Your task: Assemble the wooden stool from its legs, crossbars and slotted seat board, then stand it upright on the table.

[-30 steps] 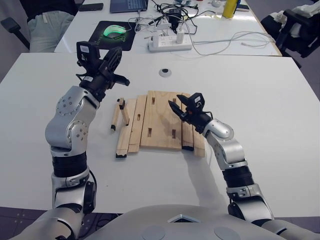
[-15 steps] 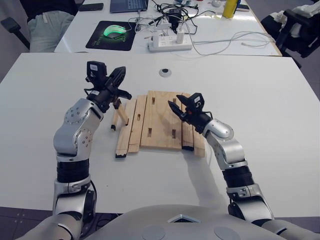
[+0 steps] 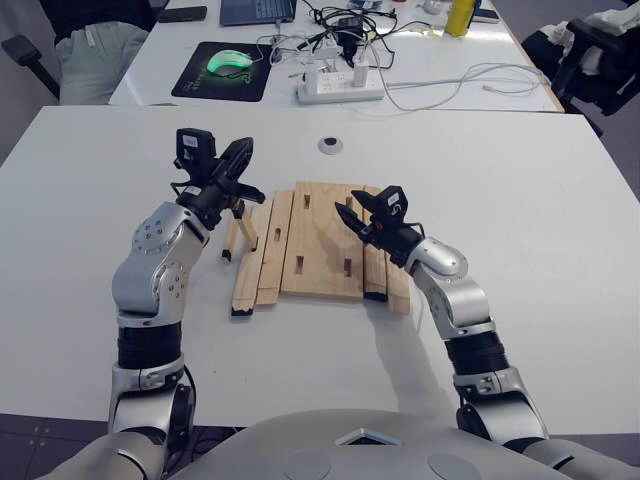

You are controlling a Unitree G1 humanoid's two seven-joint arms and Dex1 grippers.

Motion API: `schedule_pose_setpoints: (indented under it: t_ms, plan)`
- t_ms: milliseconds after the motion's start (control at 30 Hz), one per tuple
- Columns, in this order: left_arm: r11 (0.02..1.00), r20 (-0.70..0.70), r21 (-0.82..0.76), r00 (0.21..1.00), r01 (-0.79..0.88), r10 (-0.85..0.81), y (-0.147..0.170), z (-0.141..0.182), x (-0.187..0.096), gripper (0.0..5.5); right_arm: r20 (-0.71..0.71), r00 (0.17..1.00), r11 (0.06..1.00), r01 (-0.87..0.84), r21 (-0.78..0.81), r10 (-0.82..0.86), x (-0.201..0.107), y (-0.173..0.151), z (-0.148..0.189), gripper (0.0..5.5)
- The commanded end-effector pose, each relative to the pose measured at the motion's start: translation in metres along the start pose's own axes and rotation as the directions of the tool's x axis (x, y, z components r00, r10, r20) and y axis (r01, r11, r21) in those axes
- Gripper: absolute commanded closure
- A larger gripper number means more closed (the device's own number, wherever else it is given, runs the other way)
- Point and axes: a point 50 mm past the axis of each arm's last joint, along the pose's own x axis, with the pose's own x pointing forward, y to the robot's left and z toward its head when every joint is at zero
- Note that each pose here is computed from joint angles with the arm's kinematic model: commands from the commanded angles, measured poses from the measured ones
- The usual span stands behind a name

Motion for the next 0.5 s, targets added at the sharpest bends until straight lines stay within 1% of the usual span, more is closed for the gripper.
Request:
schedule_pose_setpoints:
  t_ms: [33, 500]
  plan:
    - [1.000, 0.020, 0.001, 1.000, 0.008, -0.008, -0.002, 0.009, 0.002, 5.47, 0.003, 1.000, 1.000, -0.005, -0.014, 0.005, 0.001, -0.001, 0.004, 3.36]
    - [1.000, 0.087, 0.000, 0.996, 0.025, -0.025, -0.009, 0.034, 0.007, 5.47, 0.004, 1.000, 1.000, -0.004, -0.009, 0.005, 0.001, 0.002, 0.004, 3.36]
